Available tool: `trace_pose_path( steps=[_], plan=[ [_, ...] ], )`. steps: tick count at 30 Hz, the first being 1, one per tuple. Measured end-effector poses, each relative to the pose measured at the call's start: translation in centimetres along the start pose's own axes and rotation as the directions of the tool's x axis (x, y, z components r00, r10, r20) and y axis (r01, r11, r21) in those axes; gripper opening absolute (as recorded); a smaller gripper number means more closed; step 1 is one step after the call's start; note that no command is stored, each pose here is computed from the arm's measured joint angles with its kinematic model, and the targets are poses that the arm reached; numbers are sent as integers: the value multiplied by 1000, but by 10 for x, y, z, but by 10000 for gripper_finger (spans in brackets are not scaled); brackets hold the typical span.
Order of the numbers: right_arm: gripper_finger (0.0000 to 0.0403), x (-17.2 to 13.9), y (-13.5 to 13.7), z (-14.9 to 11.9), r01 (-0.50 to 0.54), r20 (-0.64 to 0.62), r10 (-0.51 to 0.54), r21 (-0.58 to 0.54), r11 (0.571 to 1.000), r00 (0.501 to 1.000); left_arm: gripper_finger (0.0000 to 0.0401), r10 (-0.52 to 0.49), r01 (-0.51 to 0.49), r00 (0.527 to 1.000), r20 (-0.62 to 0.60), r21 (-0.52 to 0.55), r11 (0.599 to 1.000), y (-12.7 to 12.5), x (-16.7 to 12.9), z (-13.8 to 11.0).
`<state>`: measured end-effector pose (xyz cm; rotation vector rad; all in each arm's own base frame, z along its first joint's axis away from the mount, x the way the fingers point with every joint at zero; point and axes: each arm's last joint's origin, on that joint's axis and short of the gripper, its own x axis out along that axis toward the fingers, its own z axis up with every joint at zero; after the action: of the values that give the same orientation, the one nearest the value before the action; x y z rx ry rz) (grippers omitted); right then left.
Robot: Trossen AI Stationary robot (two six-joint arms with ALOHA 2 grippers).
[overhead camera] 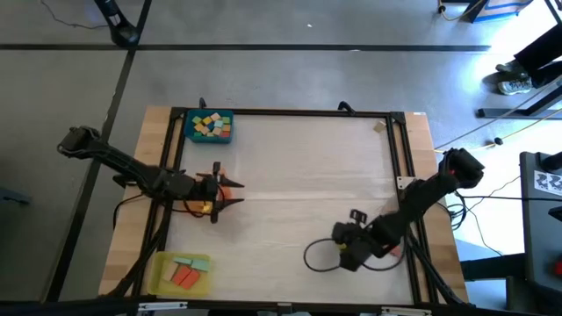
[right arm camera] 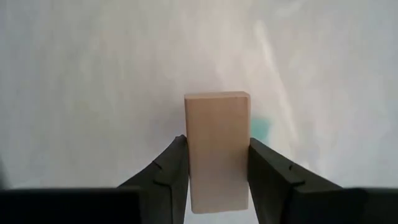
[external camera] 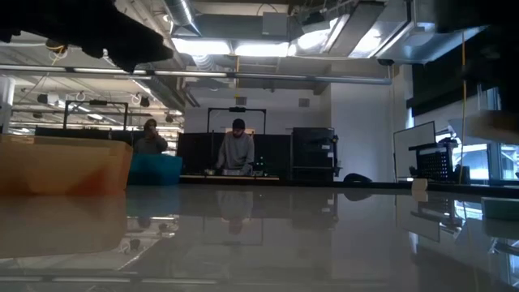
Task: Sort blocks by size
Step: Put the light brown rectangular block into the yellow bin
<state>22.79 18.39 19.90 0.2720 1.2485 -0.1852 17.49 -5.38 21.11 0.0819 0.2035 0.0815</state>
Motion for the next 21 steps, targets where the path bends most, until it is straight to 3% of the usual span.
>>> trace_pose_path(
  steps=[4,8,15,21],
  plan=[
    [130,2,-13,20,112,128,-108,-26,993,986,219,42,-40,999,18,-79,996,7,3,2],
    [130,4,-30,41,244,250,-229,-30,969,941,241,100,-91,994,33,-208,974,18,6,4],
    [130,8,-54,80,358,403,-325,-6,934,855,232,229,-181,969,90,-370,911,36,22,6],
    [133,14,-67,114,398,531,-340,5,917,776,221,298,-228,950,90,-452,863,46,44,1]
  ],
)
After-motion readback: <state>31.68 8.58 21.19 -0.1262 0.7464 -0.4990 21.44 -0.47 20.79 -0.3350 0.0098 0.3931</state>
